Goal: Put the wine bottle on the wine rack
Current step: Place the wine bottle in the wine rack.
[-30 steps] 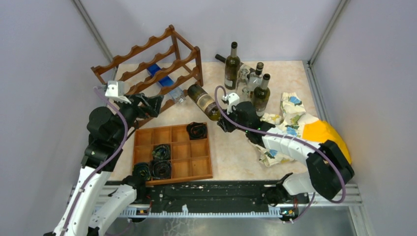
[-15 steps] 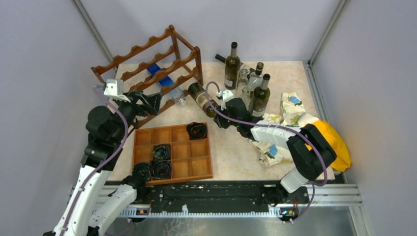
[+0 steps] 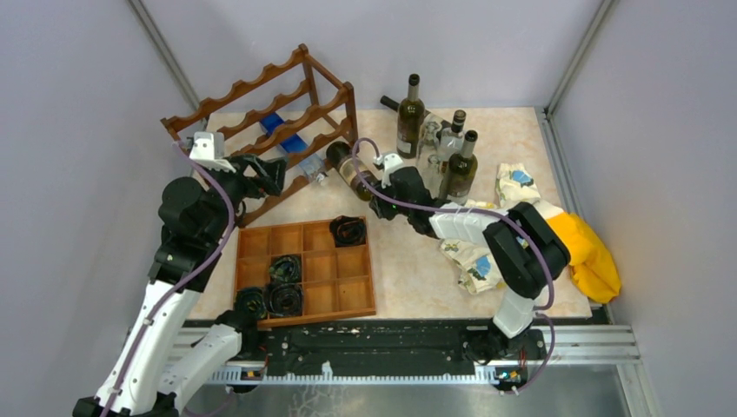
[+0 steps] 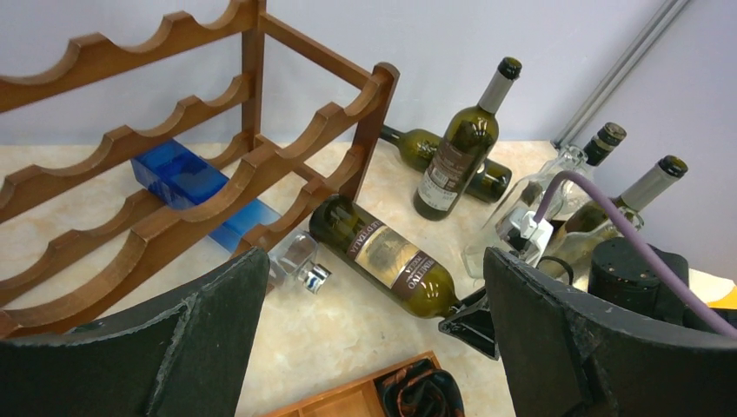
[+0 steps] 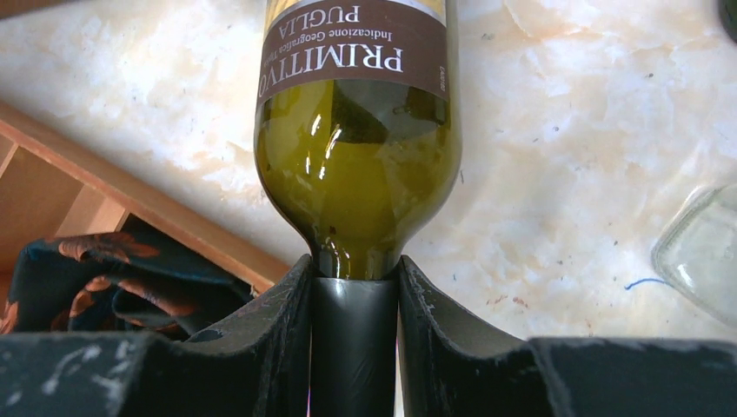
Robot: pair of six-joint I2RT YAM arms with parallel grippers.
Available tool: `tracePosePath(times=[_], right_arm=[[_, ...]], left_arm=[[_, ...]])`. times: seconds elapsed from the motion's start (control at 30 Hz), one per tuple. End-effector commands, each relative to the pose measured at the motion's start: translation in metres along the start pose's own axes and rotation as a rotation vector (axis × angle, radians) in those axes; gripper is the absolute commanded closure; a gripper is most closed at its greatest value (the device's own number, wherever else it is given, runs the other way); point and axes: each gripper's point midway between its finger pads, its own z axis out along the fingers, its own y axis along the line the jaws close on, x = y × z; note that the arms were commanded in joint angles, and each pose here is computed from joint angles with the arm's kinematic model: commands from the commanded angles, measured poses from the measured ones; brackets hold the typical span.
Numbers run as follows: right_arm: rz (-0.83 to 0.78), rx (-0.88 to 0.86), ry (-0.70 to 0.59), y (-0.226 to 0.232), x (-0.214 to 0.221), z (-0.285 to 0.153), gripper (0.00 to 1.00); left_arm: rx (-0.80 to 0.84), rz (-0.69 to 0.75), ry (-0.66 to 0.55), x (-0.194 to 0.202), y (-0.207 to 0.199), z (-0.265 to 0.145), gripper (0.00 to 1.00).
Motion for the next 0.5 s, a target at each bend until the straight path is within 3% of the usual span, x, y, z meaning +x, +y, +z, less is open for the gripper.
tracePosePath(times=[0.0,0.47], right_arm=[[-0.011,-0.083,-0.326,0.023,-0.109,0.001,1.00],[-0.051,-0.119,-0.329,0.023,-0.109,0.026,1.00]], left_arm=[[-0.010,0.026,-0.092,-0.033,-0.001,-0.002,0.02],[0.002,0.075,-0.071,-0.032,-0.002,0.014,0.02]])
